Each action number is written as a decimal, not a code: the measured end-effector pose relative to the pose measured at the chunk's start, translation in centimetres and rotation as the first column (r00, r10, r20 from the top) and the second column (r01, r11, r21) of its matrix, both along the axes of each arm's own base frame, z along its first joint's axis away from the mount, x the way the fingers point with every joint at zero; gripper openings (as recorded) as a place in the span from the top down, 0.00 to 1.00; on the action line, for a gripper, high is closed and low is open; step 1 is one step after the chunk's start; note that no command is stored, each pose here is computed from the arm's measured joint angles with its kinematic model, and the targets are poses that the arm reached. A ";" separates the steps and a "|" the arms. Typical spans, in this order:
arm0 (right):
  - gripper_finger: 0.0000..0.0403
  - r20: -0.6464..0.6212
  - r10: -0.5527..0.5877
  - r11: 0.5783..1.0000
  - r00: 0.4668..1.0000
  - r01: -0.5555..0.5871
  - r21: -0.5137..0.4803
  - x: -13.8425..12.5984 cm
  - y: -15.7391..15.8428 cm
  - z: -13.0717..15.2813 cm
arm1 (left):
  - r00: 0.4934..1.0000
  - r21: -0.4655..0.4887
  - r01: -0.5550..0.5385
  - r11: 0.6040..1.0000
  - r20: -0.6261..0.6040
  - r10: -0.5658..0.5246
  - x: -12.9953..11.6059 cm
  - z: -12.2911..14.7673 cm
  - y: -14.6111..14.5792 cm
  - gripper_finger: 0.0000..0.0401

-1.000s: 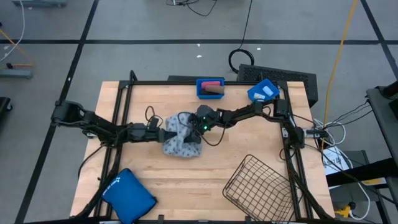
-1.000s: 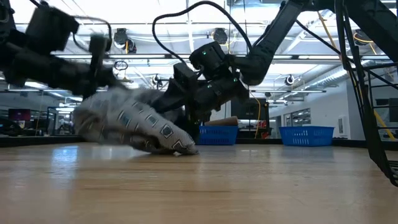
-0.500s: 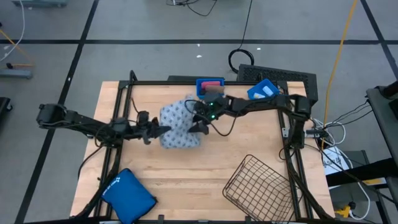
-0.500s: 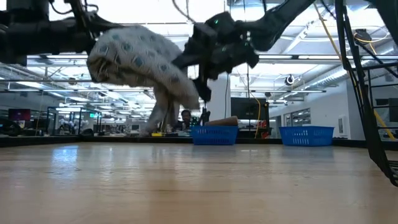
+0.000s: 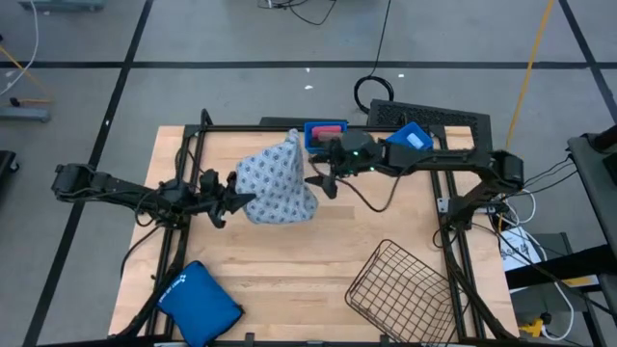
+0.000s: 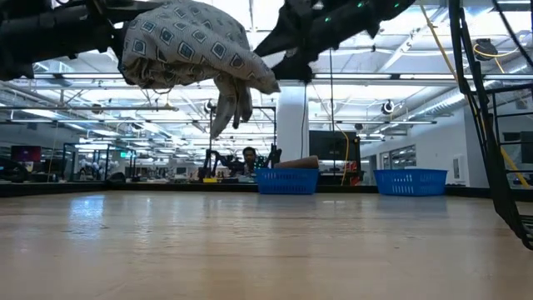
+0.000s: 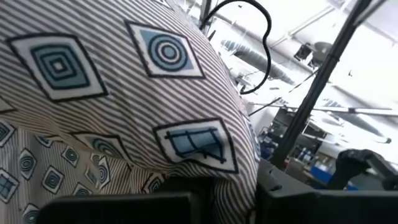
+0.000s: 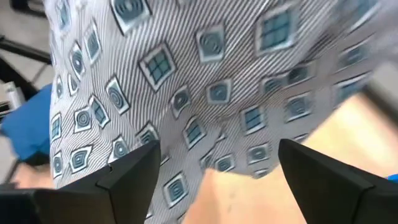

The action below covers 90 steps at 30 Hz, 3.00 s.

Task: Pick & Place Medicine items
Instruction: Put the blue patterned patient gown into the wire basket

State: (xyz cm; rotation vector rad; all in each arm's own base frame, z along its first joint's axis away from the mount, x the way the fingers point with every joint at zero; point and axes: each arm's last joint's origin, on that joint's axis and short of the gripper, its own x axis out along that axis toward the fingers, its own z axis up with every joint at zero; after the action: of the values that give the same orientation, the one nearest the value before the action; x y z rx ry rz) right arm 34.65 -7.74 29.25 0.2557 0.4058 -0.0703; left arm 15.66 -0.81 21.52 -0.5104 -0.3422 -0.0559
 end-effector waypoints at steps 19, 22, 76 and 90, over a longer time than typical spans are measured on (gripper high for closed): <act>0.21 0.353 -0.002 0.992 0.936 0.046 -0.116 -0.1 5.5 -4.6 | 0.994 0.298 -0.092 0.950 -0.023 0.103 0.1 -0.3 0.5 0.87; 0.19 0.363 0.004 0.992 0.932 0.042 -0.120 1.4 5.4 -4.7 | 0.995 0.309 -0.082 0.947 -0.034 0.097 0.2 -0.4 0.4 0.87; 0.20 0.386 0.393 0.897 0.834 -0.257 -0.359 8.1 6.7 -3.8 | 0.991 0.432 0.135 0.892 -0.083 -0.110 0.6 -1.0 0.6 0.88; 0.28 0.422 0.327 0.921 0.846 -0.186 -0.342 8.6 6.6 -3.9 | 0.981 0.417 0.183 0.890 -0.133 -0.139 1.1 -0.7 0.6 0.88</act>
State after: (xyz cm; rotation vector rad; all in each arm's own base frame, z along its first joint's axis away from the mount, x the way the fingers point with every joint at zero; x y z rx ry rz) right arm 43.27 -1.15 25.31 -0.0797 -0.0657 0.2000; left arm 16.80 -0.23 20.87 -0.1016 -0.1789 -0.2612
